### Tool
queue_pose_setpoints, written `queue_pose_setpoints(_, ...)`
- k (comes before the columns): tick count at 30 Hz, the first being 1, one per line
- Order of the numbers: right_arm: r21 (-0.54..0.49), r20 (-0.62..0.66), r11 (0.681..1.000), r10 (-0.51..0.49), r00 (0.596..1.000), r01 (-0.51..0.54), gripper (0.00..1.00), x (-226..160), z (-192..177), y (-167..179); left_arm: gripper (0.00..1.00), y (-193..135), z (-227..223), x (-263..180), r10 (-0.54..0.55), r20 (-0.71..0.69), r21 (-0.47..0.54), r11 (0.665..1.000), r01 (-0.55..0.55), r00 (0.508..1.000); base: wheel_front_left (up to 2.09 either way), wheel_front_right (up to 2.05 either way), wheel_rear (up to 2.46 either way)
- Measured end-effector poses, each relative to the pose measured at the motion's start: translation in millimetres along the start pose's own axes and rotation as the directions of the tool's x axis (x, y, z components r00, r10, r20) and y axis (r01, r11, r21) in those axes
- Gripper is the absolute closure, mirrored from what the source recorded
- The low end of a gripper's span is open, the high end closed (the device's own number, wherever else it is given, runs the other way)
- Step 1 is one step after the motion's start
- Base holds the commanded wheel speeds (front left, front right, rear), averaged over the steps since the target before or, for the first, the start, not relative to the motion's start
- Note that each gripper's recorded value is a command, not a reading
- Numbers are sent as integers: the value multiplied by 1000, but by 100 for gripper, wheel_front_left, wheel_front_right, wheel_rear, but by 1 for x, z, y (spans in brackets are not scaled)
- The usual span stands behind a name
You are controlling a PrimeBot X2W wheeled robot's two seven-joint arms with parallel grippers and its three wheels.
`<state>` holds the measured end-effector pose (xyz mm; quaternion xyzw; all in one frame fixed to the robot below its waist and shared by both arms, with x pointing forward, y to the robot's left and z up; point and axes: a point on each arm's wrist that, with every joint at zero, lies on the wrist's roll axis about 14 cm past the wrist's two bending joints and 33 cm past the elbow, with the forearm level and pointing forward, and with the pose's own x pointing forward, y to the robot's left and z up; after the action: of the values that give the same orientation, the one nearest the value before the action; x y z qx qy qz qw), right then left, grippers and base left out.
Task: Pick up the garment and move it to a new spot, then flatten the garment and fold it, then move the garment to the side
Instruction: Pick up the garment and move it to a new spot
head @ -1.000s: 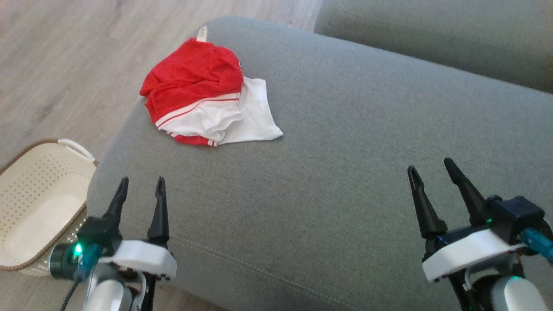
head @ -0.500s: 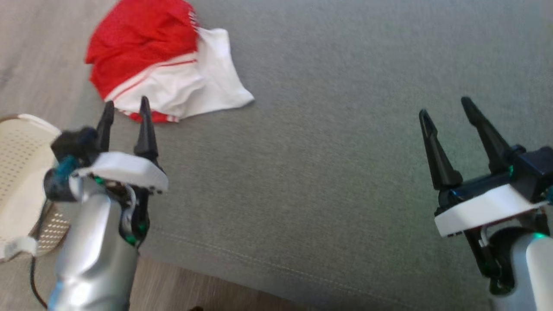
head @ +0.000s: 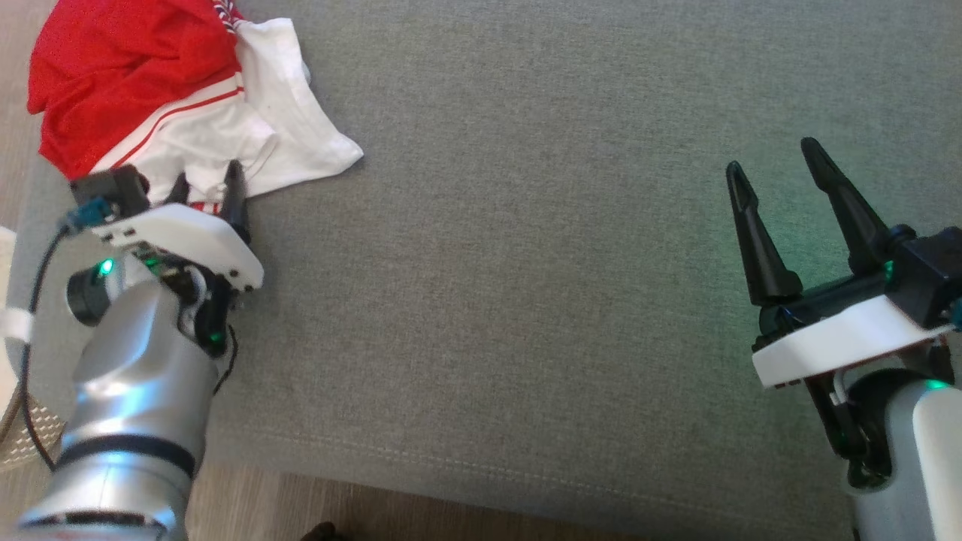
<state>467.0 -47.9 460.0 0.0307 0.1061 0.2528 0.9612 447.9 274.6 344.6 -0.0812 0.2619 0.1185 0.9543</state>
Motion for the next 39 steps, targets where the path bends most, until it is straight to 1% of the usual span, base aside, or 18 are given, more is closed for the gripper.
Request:
queue_pose_setpoints(3,-2,2,1000,-7,1000,7,0,0,1,-2,0,-2,2,6,-2,-38,-5,1000,1,999,0,0,0)
queue_pose_setpoints(4,1,2,1000,-8,1000,8,0,-1,1,-3,36,-2,2,6,-4,-46,-4,1000,4,999,0,0,0)
queue_pose_setpoints(5,2,6,1000,-10,1000,10,0,-2,2,-3,93,-1,2,6,-2,-49,-1,1000,2,999,0,0,0)
queue_pose_setpoints(6,0,13,1000,-13,1000,13,0,-3,5,-4,100,0,3,4,0,-45,3,1000,0,999,0,0,0)
queue_pose_setpoints(11,-6,50,999,-33,998,33,0,-9,18,-6,100,2,9,-5,-2,-8,29,1000,2,1000,0,0,0)
queue_pose_setpoints(15,-1,82,999,-52,995,53,0,-17,29,-7,100,10,20,-18,18,58,57,998,-21,998,0,0,0)
queue_pose_setpoints(17,4,95,998,-61,994,61,0,-24,33,-5,100,15,36,-25,25,120,76,997,-35,992,0,0,0)
queue_pose_setpoints(19,4,99,997,-80,992,80,0,-33,35,-7,100,15,61,-33,16,213,86,996,-35,977,0,0,0)
queue_pose_setpoints(21,1,104,995,-101,989,102,0,-43,37,-10,100,11,86,-46,4,309,87,996,-32,951,0,0,0)
queue_pose_setpoints(23,4,110,993,-116,987,117,0,-52,39,-9,100,7,101,-62,-13,383,90,996,-23,924,0,0,0)
queue_pose_setpoints(25,10,125,991,-130,984,130,0,-62,43,-8,100,5,106,-80,-27,432,92,996,-14,901,0,0,0)
queue_pose_setpoints(28,5,139,989,-148,979,149,0,-77,48,-7,100,-1,99,-104,-52,468,103,995,4,882,0,0,0)
queue_pose_setpoints(31,5,153,985,-172,973,173,0,-93,51,-8,100,-15,95,-125,-93,496,119,992,39,863,0,0,0)
queue_pose_setpoints(35,17,159,976,-217,963,218,0,-116,51,-12,100,-41,103,-148,-161,531,142,985,100,832,0,0,0)
queue_pose_setpoints(37,25,159,970,-243,957,242,0,-127,49,-15,100,-59,105,-157,-211,534,162,976,146,819,0,0,0)
queue_pose_setpoints(38,25,159,970,-243,957,242,0,-127,49,-15,100,-59,105,-157,-211,534,162,976,146,819,0,0,0)
queue_pose_setpoints(39,29,163,964,-267,950,266,0,-137,49,-19,100,-76,105,-165,-260,526,189,964,186,810,0,0,0)
